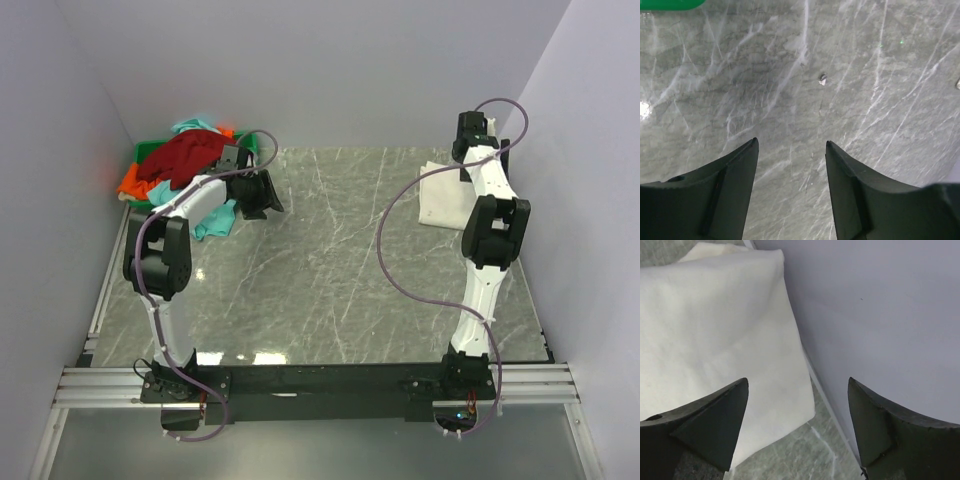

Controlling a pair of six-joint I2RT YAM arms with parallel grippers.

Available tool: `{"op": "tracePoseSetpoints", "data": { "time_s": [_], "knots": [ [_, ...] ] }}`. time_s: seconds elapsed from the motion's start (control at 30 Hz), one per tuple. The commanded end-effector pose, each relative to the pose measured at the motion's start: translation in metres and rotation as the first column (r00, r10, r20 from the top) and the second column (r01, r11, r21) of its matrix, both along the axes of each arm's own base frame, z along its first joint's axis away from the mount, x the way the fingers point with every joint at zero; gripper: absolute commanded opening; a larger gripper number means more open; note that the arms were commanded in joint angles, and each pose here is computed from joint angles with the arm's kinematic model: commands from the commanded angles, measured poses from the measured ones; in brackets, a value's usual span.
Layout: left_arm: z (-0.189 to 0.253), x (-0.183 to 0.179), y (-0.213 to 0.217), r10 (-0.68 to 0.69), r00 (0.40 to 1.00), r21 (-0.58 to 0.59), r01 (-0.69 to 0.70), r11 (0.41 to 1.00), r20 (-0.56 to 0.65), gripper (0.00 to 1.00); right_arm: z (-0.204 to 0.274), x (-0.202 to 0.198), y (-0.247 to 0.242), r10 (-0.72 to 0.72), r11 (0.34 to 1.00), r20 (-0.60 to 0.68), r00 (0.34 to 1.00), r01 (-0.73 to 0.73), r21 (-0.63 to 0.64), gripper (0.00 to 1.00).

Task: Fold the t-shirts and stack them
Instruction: Neatly place the folded tshirt to the corner, then reset both grippers

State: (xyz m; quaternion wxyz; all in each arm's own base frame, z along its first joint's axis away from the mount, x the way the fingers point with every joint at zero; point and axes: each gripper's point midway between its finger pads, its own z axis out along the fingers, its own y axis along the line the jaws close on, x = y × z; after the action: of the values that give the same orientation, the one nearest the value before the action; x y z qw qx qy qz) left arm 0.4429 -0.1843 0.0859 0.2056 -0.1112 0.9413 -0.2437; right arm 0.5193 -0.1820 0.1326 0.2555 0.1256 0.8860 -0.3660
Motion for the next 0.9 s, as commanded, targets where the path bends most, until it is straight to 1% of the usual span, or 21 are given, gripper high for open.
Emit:
{"op": "tracePoseSetpoints", "data": {
  "time_s": [0.0,0.03,0.1,0.13,0.27,0.3,0.37,0.4,0.47,0.5,0.57,0.6,0.63,0.7,0.73,0.8,0.83,0.87],
  "knots": [
    [0.037,0.003,0.001,0.004,0.995,-0.008,-0.004,1.000,0.095,0.62,0.042,0.006,0.000,-0.025,0.999,0.133,0.991,0.029,-0.029,0.86],
    [0.046,0.004,0.001,0.011,0.993,-0.013,-0.009,1.000,0.121,0.64,0.056,0.005,0.014,-0.008,1.000,0.182,0.983,0.007,0.007,0.87],
    [0.055,0.005,0.002,0.015,0.990,-0.016,-0.012,1.000,0.144,0.65,0.060,0.007,0.023,0.007,1.000,0.201,0.979,-0.011,0.023,0.88],
    [0.058,0.005,0.002,0.018,0.988,-0.015,-0.016,1.000,0.155,0.65,0.070,0.004,0.031,0.014,0.999,0.232,0.972,-0.026,0.046,0.88],
    [0.084,0.007,0.006,0.036,0.972,-0.015,-0.033,0.999,0.231,0.66,0.087,-0.004,0.070,0.070,0.992,0.286,0.956,-0.098,0.084,0.88],
    [0.089,0.007,0.008,0.041,0.967,-0.014,-0.038,0.999,0.251,0.67,0.092,-0.003,0.092,0.091,0.987,0.319,0.944,-0.127,0.097,0.88],
    [0.102,0.007,0.013,0.060,0.953,-0.008,-0.060,0.998,0.297,0.67,0.099,-0.014,0.115,0.128,0.979,0.341,0.931,-0.173,0.105,0.88],
    [0.105,0.006,0.015,0.066,0.949,-0.005,-0.068,0.998,0.309,0.67,0.101,-0.016,0.136,0.165,0.970,0.349,0.922,-0.217,0.113,0.88],
    [0.114,0.003,0.020,0.085,0.934,0.002,-0.092,0.996,0.348,0.68,0.105,-0.028,0.159,0.188,0.953,0.373,0.909,-0.260,0.153,0.88],
    [0.117,0.002,0.023,0.093,0.928,0.003,-0.101,0.995,0.360,0.69,0.102,-0.032,0.178,0.220,0.927,0.379,0.899,-0.314,0.205,0.88],
    [0.124,-0.003,0.027,0.108,0.914,0.003,-0.119,0.993,0.392,0.70,0.102,-0.046,0.213,0.237,0.879,0.418,0.877,-0.377,0.291,0.88],
    [0.125,-0.006,0.029,0.109,0.910,0.003,-0.120,0.993,0.400,0.70,0.101,-0.050,0.234,0.263,0.826,0.441,0.858,-0.436,0.357,0.87],
    [0.126,-0.008,0.029,0.109,0.907,0.002,-0.120,0.993,0.407,0.70,0.098,-0.063,0.253,0.256,0.782,0.462,0.849,-0.463,0.418,0.87],
    [0.130,-0.016,0.032,0.109,0.898,0.003,-0.121,0.993,0.427,0.70,0.095,-0.073,0.276,0.247,0.713,0.500,0.830,-0.505,0.487,0.86],
    [0.130,-0.020,0.032,0.103,0.895,0.005,-0.117,0.993,0.433,0.71,0.088,-0.087,0.289,0.227,0.665,0.504,0.833,-0.511,0.545,0.87],
    [0.132,-0.029,0.036,0.099,0.886,0.013,-0.117,0.993,0.453,0.72,0.076,-0.104,0.305,0.205,0.612,0.509,0.836,-0.515,0.600,0.87],
    [0.124,-0.035,0.037,0.094,0.891,0.021,-0.115,0.993,0.443,0.73,0.072,-0.111,0.315,0.211,0.571,0.506,0.836,-0.526,0.631,0.87],
    [0.130,-0.040,0.038,0.092,0.883,0.017,-0.112,0.994,0.461,0.75,0.068,-0.118,0.324,0.218,0.544,0.503,0.836,-0.532,0.649,0.87]
  ]
}}
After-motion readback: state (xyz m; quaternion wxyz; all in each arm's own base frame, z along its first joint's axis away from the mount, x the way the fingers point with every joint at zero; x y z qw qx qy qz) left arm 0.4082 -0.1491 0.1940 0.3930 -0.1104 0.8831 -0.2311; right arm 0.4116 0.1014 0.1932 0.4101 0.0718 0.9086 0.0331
